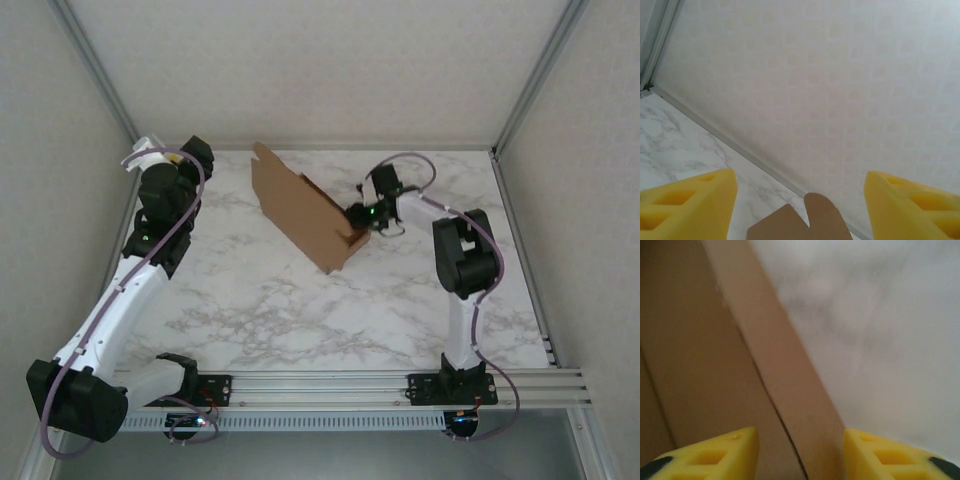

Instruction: Fold the paper box

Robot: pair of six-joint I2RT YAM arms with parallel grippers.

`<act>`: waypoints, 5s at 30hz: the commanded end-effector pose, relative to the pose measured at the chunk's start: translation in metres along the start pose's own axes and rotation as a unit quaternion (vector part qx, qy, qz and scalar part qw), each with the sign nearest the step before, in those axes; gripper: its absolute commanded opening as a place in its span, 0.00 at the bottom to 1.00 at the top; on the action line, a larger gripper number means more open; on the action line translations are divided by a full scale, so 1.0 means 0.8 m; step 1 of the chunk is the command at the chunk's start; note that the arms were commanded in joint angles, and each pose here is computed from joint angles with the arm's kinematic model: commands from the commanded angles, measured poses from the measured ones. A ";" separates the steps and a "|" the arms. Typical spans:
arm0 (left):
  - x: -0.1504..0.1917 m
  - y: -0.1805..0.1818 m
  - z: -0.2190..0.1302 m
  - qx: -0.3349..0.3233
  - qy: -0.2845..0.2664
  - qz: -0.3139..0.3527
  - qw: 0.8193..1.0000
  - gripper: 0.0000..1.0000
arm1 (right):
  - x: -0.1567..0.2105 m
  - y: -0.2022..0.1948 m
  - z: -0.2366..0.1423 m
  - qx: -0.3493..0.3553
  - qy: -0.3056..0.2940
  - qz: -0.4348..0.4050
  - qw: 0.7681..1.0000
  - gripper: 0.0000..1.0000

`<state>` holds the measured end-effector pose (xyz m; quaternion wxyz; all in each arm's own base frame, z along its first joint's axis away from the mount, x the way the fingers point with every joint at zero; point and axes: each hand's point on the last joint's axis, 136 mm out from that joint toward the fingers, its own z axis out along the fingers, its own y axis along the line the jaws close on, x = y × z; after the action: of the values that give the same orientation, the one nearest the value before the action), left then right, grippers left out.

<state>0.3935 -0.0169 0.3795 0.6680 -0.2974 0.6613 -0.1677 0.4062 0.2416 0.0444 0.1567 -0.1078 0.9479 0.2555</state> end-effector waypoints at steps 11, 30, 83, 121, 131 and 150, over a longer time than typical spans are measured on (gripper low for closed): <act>0.028 0.016 0.000 0.000 0.029 -0.018 0.999 0.67 | -0.017 0.076 -0.046 0.039 -0.057 -0.068 0.995 0.55; 0.065 0.066 -0.033 -0.029 0.050 -0.047 0.997 0.68 | -0.075 0.043 0.040 0.146 -0.055 0.103 0.982 0.25; 0.063 0.073 -0.054 -0.039 0.033 -0.018 0.999 0.70 | -0.051 0.046 0.036 0.112 0.005 -0.253 0.961 0.34; 0.062 0.079 -0.058 -0.047 0.027 -0.026 0.998 0.75 | 0.015 -0.028 0.086 0.286 0.134 -0.287 0.905 0.12; 0.061 0.079 -0.058 -0.047 0.025 -0.026 0.998 0.75 | 0.017 -0.033 0.085 0.288 0.154 -0.281 0.902 0.20; 0.064 0.077 -0.055 -0.045 0.029 -0.029 0.998 0.75 | -0.014 -0.046 0.029 0.426 0.113 -0.276 0.854 0.14</act>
<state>0.3443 -0.0082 0.3012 0.6237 -0.3372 0.6866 -0.1608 0.4480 0.2620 0.0262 0.1975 -0.3139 0.9168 -0.1483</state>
